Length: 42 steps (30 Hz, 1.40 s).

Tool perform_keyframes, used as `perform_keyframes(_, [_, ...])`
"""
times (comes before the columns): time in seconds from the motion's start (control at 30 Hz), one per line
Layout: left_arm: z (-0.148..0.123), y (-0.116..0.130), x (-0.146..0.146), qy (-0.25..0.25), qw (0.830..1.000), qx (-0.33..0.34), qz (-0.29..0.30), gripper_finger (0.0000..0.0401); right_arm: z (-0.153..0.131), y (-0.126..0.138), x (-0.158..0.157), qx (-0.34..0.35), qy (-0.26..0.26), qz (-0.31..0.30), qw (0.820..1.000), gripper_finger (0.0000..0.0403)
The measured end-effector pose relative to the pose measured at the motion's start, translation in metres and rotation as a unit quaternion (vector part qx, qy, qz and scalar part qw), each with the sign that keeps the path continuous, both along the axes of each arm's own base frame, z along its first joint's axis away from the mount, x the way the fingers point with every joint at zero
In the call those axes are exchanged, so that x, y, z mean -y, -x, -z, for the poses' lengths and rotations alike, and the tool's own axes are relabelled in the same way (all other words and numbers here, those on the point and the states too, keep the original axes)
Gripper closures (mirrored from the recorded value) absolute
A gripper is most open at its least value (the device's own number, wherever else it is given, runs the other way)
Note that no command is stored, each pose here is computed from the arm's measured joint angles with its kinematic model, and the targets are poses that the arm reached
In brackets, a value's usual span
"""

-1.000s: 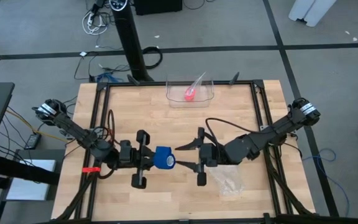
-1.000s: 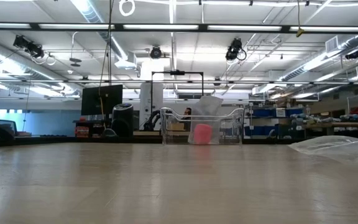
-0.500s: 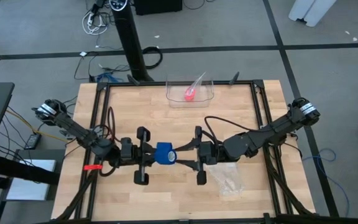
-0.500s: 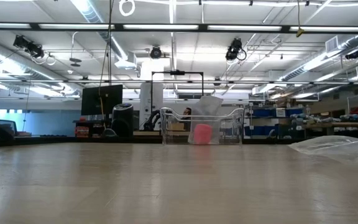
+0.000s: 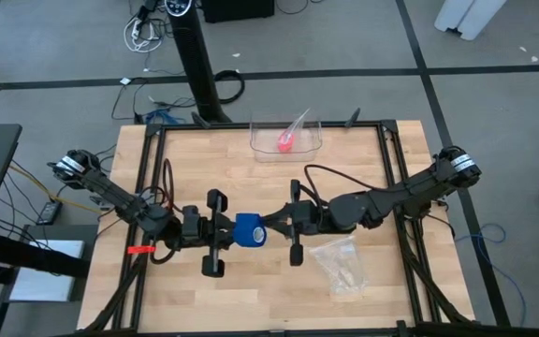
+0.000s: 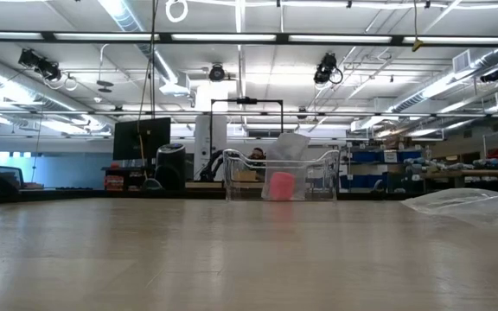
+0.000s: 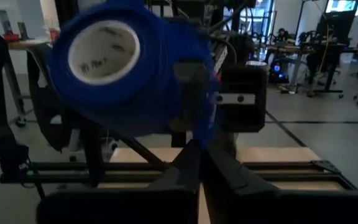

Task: Roll bandage
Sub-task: Roll the blue bandage

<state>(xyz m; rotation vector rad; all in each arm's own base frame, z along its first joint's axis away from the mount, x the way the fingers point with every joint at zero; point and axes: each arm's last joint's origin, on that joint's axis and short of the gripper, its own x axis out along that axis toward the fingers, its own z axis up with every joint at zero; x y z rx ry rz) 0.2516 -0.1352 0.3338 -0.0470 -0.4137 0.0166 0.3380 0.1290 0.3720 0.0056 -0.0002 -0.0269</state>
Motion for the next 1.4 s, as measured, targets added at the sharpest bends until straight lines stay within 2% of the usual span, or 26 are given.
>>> perform_keyframes(0.33, [-0.002, 0.001, -0.001, -0.02, 1.0, 0.008, -0.018, 0.0383, 0.013, 0.003, -0.003, -0.066, -0.003, -0.003, 0.998, 0.0398])
perform_keyframes(0.43, [-0.001, 0.001, -0.002, -0.041, 0.998, -0.005, -0.046, 0.0383, 0.017, 0.006, -0.008, -0.083, -0.007, -0.01, 0.996, 0.04])
perform_keyframes(0.63, [0.008, -0.001, -0.002, -0.102, 0.984, -0.074, -0.129, 0.0383, 0.019, 0.013, -0.024, -0.093, -0.012, -0.029, 0.995, 0.0401])
perform_keyframes(1.03, [0.021, -0.004, -0.001, -0.17, 0.962, -0.139, -0.163, 0.0383, 0.016, 0.014, -0.027, -0.082, -0.024, -0.034, 0.996, 0.0401])
perform_keyframes(1.17, [0.023, -0.004, 0.0, -0.184, 0.957, -0.146, -0.17, 0.0383, 0.016, 0.014, -0.026, -0.078, -0.034, -0.012, 0.996, 0.0401])
perform_keyframes(1.4, [0.031, -0.006, 0.007, -0.235, 0.938, -0.165, -0.195, 0.0383, 0.016, 0.013, -0.025, -0.067, -0.077, 0.003, 0.995, 0.0392])
